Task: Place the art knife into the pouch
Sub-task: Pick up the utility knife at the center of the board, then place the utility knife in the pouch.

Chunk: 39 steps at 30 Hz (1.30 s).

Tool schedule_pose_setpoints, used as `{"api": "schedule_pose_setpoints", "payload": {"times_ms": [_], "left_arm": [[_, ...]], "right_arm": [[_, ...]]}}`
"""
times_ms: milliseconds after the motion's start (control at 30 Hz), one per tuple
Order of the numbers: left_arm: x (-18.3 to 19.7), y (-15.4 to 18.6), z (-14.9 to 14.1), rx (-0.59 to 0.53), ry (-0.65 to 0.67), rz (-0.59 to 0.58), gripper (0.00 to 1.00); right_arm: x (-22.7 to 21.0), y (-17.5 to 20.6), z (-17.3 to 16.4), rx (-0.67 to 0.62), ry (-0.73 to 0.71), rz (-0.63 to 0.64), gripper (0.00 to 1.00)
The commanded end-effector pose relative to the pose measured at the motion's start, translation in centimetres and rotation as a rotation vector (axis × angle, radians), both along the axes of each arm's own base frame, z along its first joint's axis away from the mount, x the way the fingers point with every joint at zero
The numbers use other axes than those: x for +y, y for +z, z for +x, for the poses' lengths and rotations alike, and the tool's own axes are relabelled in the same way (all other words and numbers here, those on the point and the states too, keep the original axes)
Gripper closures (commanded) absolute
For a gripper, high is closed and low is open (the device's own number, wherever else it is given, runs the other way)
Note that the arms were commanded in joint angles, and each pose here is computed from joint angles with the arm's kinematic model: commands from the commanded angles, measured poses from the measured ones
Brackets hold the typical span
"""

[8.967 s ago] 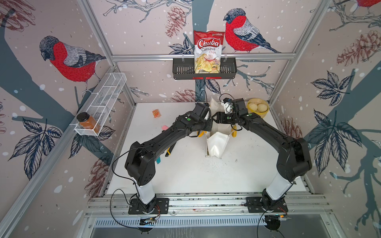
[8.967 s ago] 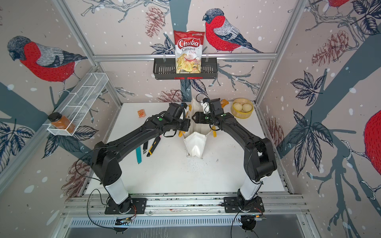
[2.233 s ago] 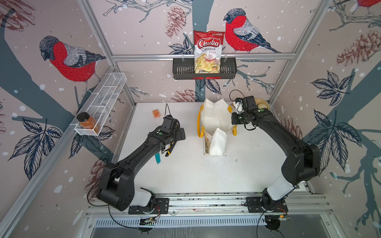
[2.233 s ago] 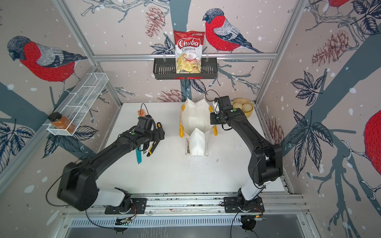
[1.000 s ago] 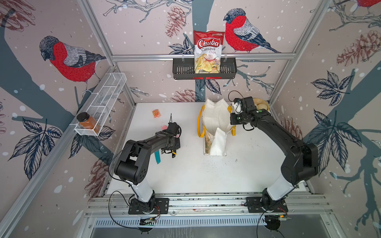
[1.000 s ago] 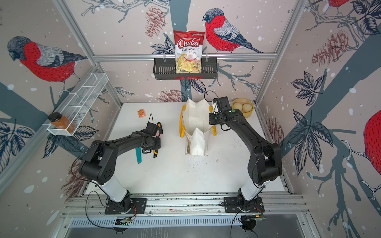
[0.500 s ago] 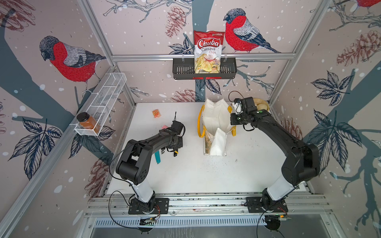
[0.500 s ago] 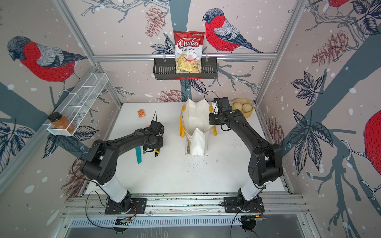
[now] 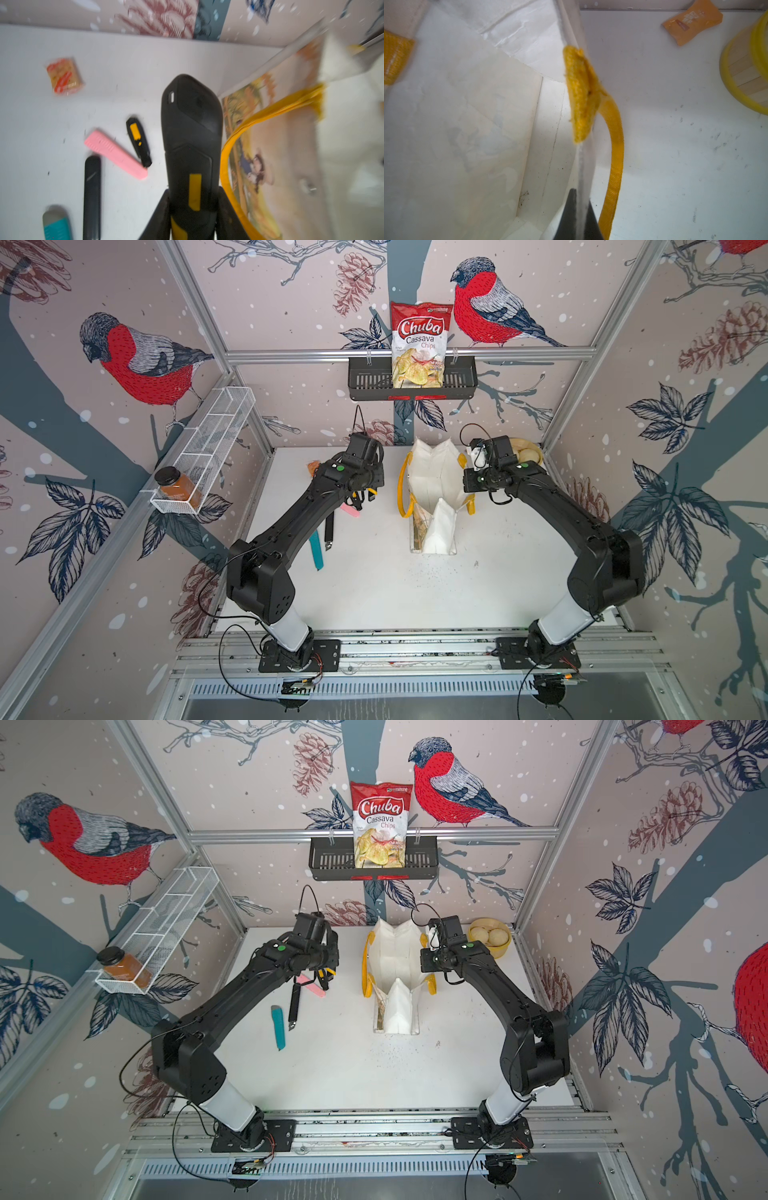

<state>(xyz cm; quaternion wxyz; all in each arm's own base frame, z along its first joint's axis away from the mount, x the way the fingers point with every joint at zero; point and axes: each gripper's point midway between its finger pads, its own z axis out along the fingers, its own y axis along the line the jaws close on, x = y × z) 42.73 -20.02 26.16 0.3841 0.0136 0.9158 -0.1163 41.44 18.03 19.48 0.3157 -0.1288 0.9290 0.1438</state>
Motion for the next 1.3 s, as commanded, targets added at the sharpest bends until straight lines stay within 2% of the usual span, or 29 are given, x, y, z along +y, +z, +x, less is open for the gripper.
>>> {"api": "schedule_pose_setpoints", "payload": {"times_ms": [0, 100, 233, 400, 700, 1000, 1267], "left_arm": [[-2.2, 2.9, 1.2, -0.058, -0.059, -0.015, 0.84], [-5.2, 5.8, 2.9, -0.119, -0.117, -0.057, 0.84], [-8.9, 8.0, 4.8, -0.151, -0.190, -0.137, 0.85], [-14.3, 8.1, 5.3, -0.164, -0.304, -0.215, 0.85], [-19.5, 3.9, 5.2, -0.117, -0.398, -0.254, 0.85], [-21.5, -2.4, 4.3, -0.002, -0.448, -0.244, 0.86], [-23.0, -5.8, 4.4, 0.068, -0.493, -0.220, 0.86]], "right_arm": [[0.9, 1.1, 0.2, -0.035, 0.032, 0.039, 1.00], [1.5, 1.5, 0.2, -0.040, 0.053, 0.057, 1.00], [2.0, 1.8, 0.3, -0.045, 0.063, 0.075, 1.00], [2.0, 1.6, 0.4, -0.039, 0.054, 0.075, 1.00], [1.7, 1.6, 0.5, -0.043, 0.037, 0.082, 1.00], [0.4, 0.8, 0.6, -0.029, -0.002, 0.077, 1.00], [0.6, 1.1, 0.4, -0.035, 0.007, 0.100, 1.00]]}}
